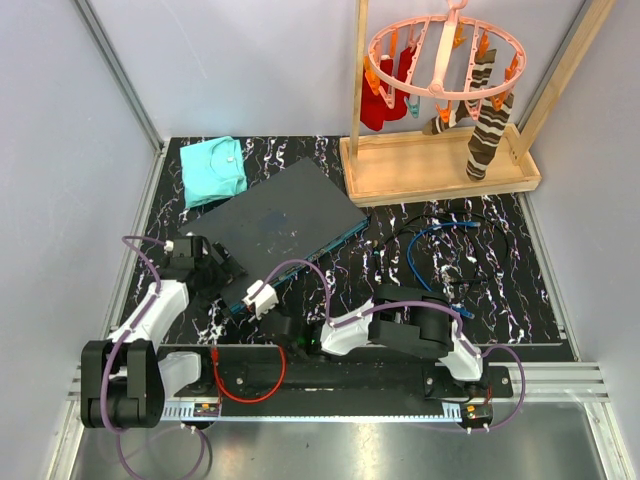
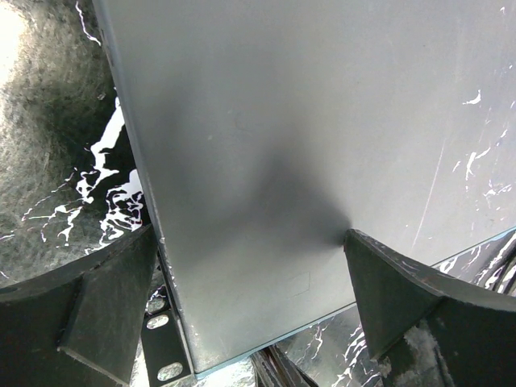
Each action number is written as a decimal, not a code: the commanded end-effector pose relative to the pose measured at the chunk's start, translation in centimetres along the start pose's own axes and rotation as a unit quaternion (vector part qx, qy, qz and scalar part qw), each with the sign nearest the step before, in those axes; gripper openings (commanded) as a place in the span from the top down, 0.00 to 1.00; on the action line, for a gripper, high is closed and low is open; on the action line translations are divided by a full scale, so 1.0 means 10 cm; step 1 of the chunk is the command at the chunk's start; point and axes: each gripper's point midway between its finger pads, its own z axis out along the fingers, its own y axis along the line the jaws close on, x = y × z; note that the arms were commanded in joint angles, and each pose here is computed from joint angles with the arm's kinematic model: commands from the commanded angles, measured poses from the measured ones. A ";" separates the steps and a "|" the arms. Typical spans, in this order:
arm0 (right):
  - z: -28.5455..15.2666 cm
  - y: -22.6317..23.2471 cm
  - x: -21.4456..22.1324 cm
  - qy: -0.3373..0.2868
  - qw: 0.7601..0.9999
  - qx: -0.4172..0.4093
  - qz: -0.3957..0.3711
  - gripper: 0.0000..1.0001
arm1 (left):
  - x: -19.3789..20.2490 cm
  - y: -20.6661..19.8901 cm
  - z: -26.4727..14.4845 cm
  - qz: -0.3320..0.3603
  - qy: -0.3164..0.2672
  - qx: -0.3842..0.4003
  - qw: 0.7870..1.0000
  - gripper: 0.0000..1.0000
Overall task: Insert the plug into the switch port
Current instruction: Insert the connector into the switch port.
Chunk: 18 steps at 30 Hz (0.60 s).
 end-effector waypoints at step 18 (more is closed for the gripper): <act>-0.04 -0.14 -1.26 -0.152 0.985 0.042 0.068 1.00 | 0.92 -0.23 -0.03 0.037 0.171 0.078 0.982 0.10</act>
